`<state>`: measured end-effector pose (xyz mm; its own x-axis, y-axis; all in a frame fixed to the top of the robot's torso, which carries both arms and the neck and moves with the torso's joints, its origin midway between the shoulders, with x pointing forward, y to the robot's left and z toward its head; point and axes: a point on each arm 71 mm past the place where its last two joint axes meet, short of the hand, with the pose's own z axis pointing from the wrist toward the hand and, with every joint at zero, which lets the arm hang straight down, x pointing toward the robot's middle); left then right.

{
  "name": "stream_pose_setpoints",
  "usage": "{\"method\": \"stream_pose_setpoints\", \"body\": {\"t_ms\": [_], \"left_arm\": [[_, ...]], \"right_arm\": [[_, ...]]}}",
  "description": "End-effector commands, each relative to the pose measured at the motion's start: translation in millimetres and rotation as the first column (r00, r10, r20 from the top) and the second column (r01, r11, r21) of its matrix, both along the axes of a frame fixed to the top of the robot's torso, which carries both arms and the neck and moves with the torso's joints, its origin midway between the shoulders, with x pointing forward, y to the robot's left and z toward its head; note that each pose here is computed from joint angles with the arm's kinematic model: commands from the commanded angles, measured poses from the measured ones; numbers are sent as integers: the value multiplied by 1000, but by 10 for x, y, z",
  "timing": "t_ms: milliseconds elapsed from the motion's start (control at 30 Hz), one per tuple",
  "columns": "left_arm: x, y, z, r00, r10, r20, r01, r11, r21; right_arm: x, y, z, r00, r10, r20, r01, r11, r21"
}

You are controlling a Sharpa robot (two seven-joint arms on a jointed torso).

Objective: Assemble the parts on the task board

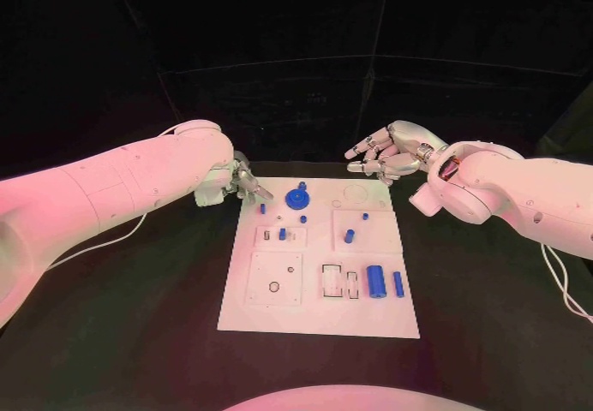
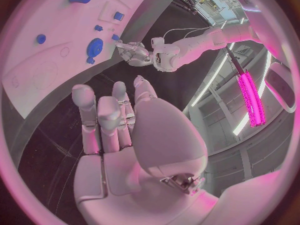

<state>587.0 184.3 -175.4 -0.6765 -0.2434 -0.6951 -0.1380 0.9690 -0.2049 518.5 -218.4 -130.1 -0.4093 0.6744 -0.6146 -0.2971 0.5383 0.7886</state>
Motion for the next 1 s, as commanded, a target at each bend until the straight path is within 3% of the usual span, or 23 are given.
{"method": "stream_pose_setpoints", "body": {"t_ms": [33,1000], "left_arm": [[-4,-10,-13,999,-31,-14,31,999,15],[-37,-119,-86,997,-73,-27,74,997,5]], "right_arm": [[-3,14,13,1000,12,3,-12,1000,7],[-4,34,12,1000,18,1,-18,1000,7]]}}
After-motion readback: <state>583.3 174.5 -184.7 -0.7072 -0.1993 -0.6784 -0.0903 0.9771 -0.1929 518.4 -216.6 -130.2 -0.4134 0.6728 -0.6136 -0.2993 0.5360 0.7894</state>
